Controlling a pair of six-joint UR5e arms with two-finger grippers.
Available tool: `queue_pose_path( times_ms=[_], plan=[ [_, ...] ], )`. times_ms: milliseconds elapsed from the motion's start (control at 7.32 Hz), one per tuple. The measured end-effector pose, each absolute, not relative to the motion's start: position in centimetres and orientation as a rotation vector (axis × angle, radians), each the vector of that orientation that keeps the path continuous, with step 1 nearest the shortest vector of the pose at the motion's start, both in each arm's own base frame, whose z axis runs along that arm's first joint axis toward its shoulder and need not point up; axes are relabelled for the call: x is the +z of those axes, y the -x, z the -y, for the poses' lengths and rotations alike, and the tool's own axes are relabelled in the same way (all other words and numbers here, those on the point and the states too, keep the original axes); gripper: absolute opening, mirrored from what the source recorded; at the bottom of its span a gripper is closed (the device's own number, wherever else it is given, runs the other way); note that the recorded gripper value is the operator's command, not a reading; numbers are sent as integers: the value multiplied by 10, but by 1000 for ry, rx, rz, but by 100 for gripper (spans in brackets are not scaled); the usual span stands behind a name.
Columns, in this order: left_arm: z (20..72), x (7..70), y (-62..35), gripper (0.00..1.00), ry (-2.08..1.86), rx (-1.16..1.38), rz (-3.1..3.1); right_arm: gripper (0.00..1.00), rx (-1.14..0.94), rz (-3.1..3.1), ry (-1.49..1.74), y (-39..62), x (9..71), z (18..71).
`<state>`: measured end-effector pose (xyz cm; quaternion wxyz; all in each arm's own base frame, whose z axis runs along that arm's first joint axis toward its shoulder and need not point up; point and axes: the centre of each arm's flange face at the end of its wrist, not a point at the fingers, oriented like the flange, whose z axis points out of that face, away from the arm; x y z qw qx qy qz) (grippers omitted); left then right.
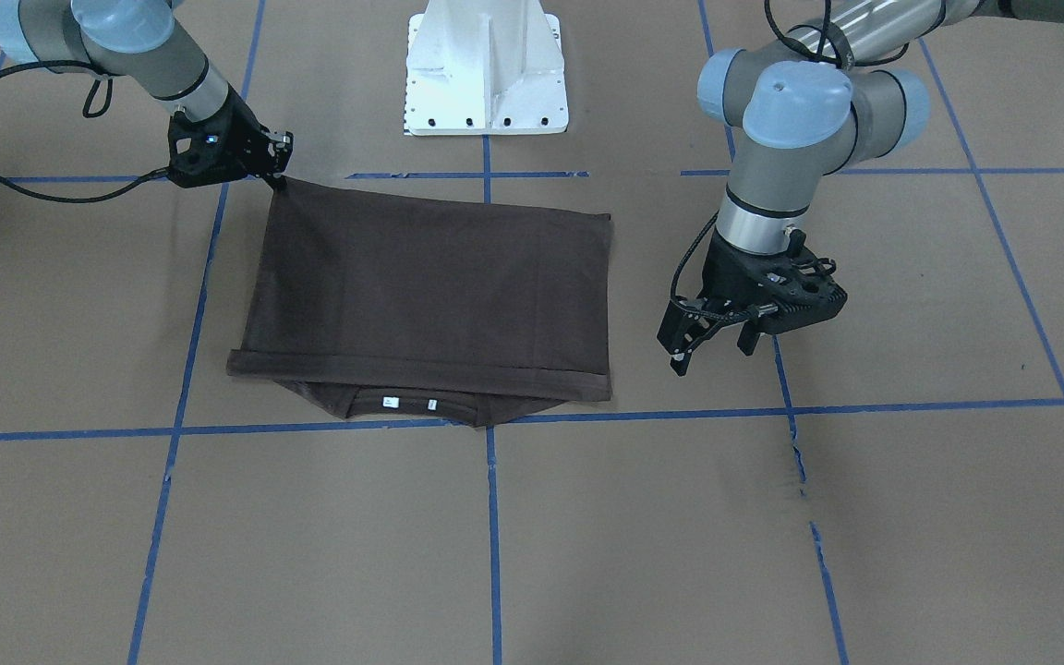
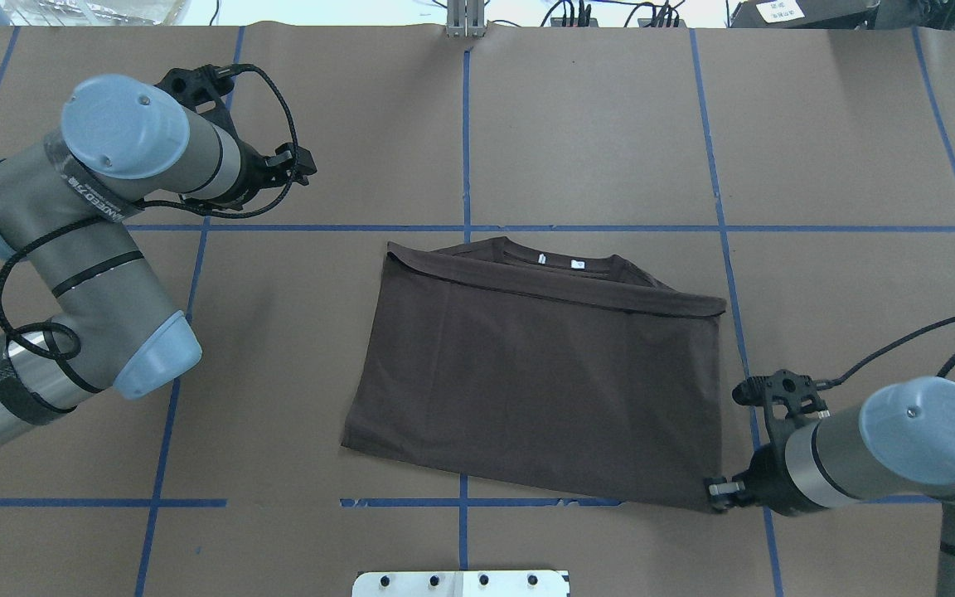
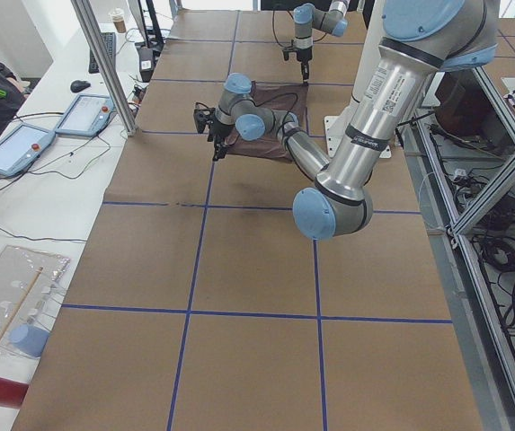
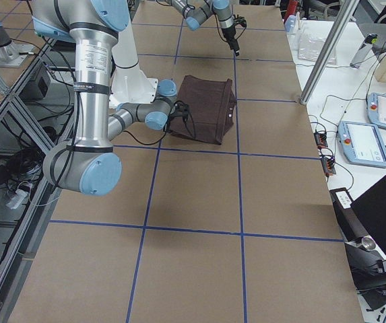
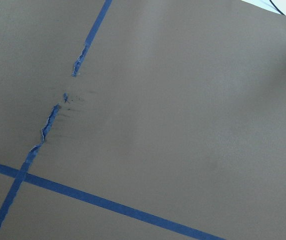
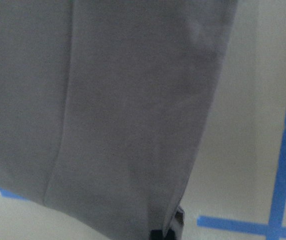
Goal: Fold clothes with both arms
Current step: 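Drag the folded shirt with the right gripper while the left gripper lowers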
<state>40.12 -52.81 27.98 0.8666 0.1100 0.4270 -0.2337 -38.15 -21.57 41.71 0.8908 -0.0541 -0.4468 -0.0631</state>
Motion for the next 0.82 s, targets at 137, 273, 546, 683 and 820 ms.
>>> queue_pose_path(
  times_ms=[137, 273, 546, 683, 820],
  plan=[
    [524, 273, -401, 100, -227, -498, -911, 100, -171, 915, 135, 380, 420, 195],
    [516, 266, -403, 100, -216, -503, -931, 100, -193, 914, 145, 379, 419, 184],
    [473, 259, -439, 99, -117, -531, -956, 100, -151, 961, 96, 370, 397, 201],
    [436, 258, -472, 98, -26, -561, -958, 100, -92, 1004, 42, 362, 380, 229],
    [396, 257, -504, 96, 66, -595, -956, 100, -33, 1044, -14, 352, 362, 258]
  ],
)
